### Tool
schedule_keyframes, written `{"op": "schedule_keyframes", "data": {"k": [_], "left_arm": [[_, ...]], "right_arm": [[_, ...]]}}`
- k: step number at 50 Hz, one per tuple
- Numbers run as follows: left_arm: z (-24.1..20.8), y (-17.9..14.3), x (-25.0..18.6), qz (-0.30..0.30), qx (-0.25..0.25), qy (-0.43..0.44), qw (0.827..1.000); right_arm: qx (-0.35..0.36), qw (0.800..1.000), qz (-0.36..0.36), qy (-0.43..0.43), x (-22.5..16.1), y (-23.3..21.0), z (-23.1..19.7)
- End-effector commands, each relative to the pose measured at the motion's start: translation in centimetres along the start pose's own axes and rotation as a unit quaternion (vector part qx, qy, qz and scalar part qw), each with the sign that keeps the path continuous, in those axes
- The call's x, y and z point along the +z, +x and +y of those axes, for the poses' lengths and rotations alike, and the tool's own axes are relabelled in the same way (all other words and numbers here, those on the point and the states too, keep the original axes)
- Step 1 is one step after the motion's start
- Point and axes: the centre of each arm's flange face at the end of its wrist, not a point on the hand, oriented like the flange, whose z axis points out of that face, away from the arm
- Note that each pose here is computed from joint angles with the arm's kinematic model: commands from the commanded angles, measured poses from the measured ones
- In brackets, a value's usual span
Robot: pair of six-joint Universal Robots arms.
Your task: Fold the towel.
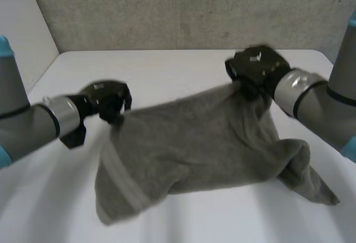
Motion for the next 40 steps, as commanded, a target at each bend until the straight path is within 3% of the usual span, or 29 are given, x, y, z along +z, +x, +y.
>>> {"op": "schedule_keyframes", "data": {"k": [1, 3, 5, 6, 8, 9, 11, 14, 17, 18, 19, 20, 21, 22, 23, 24, 25, 27, 34, 40], "left_arm": [[-6.2, -1.2, 0.2, -0.039, 0.038, 0.103, 0.993], [-8.3, -1.5, 0.1, -0.060, 0.046, 0.144, 0.987], [-12.6, -2.1, -0.6, -0.111, 0.048, 0.244, 0.962], [-12.6, -2.1, -0.6, -0.112, 0.048, 0.244, 0.962], [-16.4, -1.4, -2.6, -0.129, 0.033, 0.340, 0.931], [-16.4, -1.4, -2.6, -0.130, 0.032, 0.340, 0.931], [-18.6, -0.6, -4.3, -0.118, 0.018, 0.401, 0.908], [-18.9, -0.3, -4.8, -0.110, 0.012, 0.414, 0.904], [-17.3, -0.2, -4.6, -0.107, -0.001, 0.394, 0.913], [-15.7, -0.2, -4.1, -0.105, -0.006, 0.372, 0.922], [-13.8, -0.3, -3.5, -0.100, -0.009, 0.343, 0.934], [-13.8, -0.3, -3.5, -0.100, -0.009, 0.343, 0.934], [-11.7, -0.5, -2.9, -0.094, -0.015, 0.311, 0.946], [-9.2, -0.6, -2.4, -0.086, -0.019, 0.275, 0.957], [-9.2, -0.6, -2.4, -0.086, -0.019, 0.275, 0.957], [-6.7, -0.7, -2.0, -0.078, -0.022, 0.238, 0.968], [-6.7, -0.7, -2.0, -0.078, -0.022, 0.237, 0.968], [-1.8, -1.6, -1.9, -0.072, -0.020, 0.168, 0.983], [6.1, -0.9, -2.8, -0.038, 0.039, 0.060, 0.997], [8.7, -1.1, -3.0, -0.043, 0.090, 0.040, 0.994]], "right_arm": [[0.035, 0.978, 0.093, 0.182, 1.2, 2.7, -6.4], [0.046, 0.967, 0.104, 0.226, 1.0, 3.2, -7.7], [0.056, 0.940, 0.125, 0.314, 0.2, 4.2, -10.4], [0.056, 0.939, 0.125, 0.314, 0.2, 4.2, -10.4], [0.058, 0.910, 0.140, 0.385, -0.8, 4.8, -12.1], [0.058, 0.910, 0.140, 0.385, -0.8, 4.8, -12.1], [0.057, 0.899, 0.143, 0.410, -1.0, 4.8, -12.6], [0.052, 0.886, 0.144, 0.438, -1.3, 4.6, -13.0], [0.052, 0.895, 0.128, 0.424, -1.1, 3.9, -12.3], [0.050, 0.908, 0.104, 0.402, -0.8, 3.2, -11.4], [0.050, 0.908, 0.104, 0.402, -0.8, 3.2, -11.4], [0.047, 0.924, 0.075, 0.371, -0.6, 2.6, -10.4], [0.047, 0.944, 0.033, 0.325, -0.3, 1.8, -9.0], [0.047, 0.944, 0.033, 0.325, -0.3, 1.7, -9.0], [0.050, 0.960, -0.015, 0.277, -0.3, 0.6, -7.7], [0.054, 0.973, -0.051, 0.219, 0.0, -0.2, -5.7], [0.054, 0.973, -0.052, 0.219, 0.0, -0.2, -5.7], [0.029, 0.987, -0.115, 0.109, 0.2, -2.0, -1.7], [-0.091, 0.979, -0.183, -0.022, -2.1, -4.7, 3.4], [-0.082, 0.978, -0.184, -0.055, -2.9, -5.6, 5.5]]}}
